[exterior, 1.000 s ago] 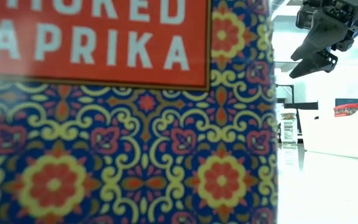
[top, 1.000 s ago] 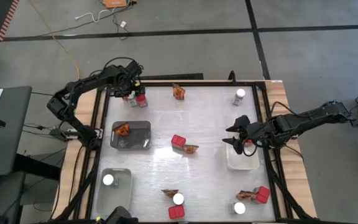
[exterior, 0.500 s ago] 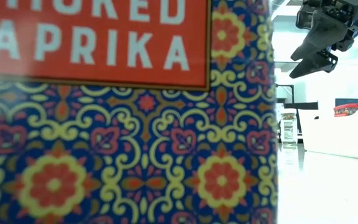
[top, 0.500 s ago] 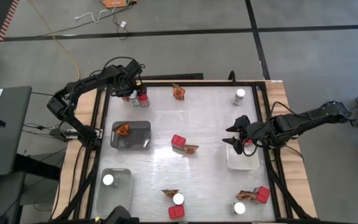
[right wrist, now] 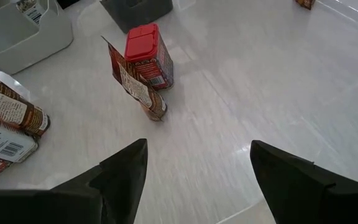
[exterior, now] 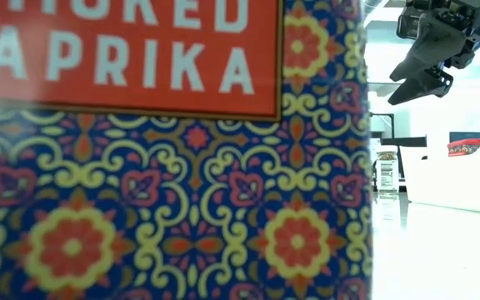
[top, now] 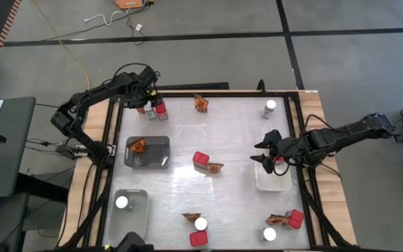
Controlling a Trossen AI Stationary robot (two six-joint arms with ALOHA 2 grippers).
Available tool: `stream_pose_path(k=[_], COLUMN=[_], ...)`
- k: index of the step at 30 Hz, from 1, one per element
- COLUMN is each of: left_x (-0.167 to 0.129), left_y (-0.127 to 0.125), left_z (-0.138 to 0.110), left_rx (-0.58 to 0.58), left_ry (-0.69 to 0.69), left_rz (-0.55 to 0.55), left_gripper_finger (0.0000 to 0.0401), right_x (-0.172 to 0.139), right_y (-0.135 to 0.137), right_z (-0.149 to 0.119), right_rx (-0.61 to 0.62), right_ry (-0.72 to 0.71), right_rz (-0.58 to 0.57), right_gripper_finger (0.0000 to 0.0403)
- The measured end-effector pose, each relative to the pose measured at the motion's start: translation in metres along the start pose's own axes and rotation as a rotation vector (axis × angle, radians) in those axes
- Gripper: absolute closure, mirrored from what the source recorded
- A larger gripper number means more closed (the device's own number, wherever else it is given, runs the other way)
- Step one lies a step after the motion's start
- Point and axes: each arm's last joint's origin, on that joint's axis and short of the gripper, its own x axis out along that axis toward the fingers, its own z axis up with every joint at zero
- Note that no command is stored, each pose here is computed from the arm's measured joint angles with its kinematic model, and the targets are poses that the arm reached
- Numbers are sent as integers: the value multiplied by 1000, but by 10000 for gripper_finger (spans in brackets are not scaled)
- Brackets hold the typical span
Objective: Sort spices by type
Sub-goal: Put the white spice bottle into the gray bin
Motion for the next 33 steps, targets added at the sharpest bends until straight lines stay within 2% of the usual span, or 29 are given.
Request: stream_pose_path(k=[7,14,23,33], left_x=[1,17,22,24], left_y=[4,8,4,15], left_z=[-2,-10,-7,0], left_rx=[-16,-47,89,78], left_ry=[19,30,-8,20], left_rz=[35,47,-16,-27], left_gripper_finger=[106,106,106,106], right_x=[0,0,0,0], right_y=[0,0,0,0], right_z=[0,0,0,0], right_rx=[0,-1,-1,-1], right_ry=[0,0,0,0], right_rz=[0,0,0,-1], right_gripper_finger=[92,92,92,92])
